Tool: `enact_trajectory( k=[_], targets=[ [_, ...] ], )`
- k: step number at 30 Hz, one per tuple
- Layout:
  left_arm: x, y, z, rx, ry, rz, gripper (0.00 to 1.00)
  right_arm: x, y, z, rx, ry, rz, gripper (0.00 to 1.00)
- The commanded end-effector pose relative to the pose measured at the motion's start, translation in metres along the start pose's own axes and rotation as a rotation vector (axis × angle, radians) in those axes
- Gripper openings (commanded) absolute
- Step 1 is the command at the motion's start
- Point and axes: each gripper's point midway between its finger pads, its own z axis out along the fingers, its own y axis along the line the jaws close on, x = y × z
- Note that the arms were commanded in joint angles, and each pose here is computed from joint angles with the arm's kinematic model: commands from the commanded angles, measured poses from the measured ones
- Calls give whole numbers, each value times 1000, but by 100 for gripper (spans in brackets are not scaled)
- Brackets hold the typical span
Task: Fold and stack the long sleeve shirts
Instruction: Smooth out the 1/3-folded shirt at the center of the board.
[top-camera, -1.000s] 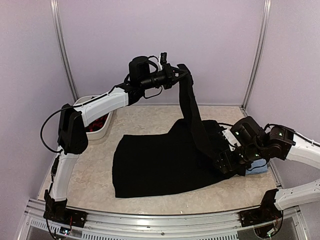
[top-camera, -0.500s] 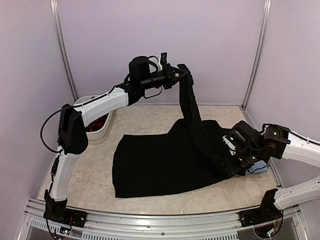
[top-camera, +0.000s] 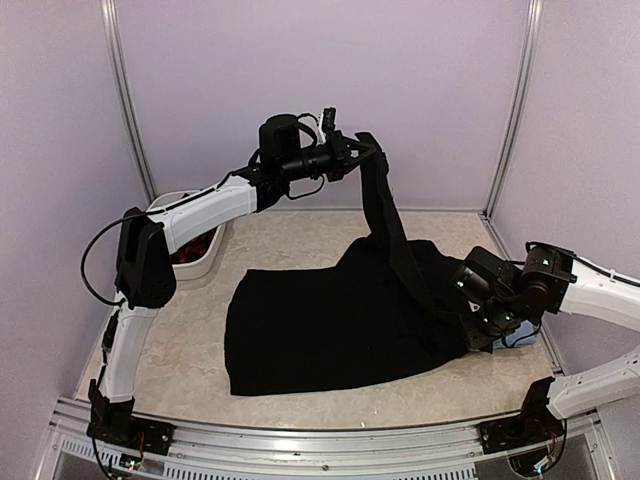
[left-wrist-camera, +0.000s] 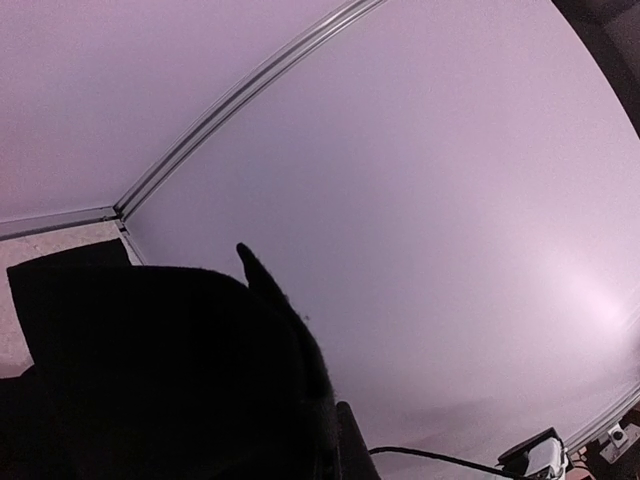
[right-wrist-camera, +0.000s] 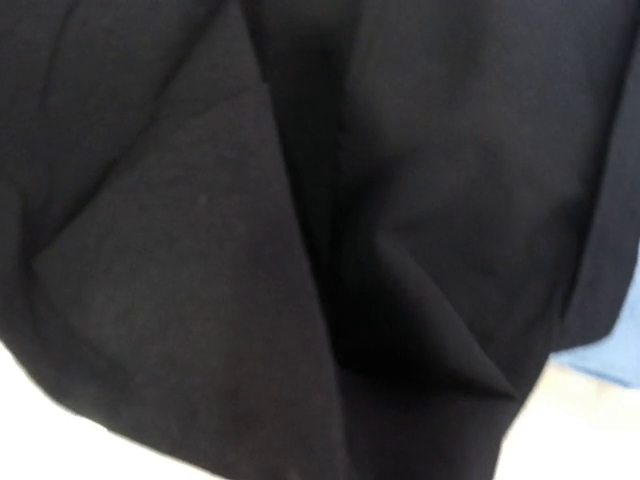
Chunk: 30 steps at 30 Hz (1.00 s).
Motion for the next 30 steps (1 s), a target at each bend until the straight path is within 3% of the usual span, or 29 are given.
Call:
enact_trajectory(
  k=[1,6,9,16,24,30],
  targets=[
    [1,-12,-4,10,15,48,0,12,-12,-9,33,41,46,0],
    [0,-5,-4,-2,13,56,0,17,-26,-16,90,73,74,0],
    [-4,-3,-6,-8,8,65,0,16,-32,-19,106,73,84,6],
    [-30,3,-22,-22,-41,76,0,2,-28,-6,99,35,91,28],
    [-30,24,-22,-38,-35,53,0,9,-21,16,99,75,98,56],
    [-27,31,-20,-32,-27,43,0,13,-28,28,172,132,92,56]
  ],
)
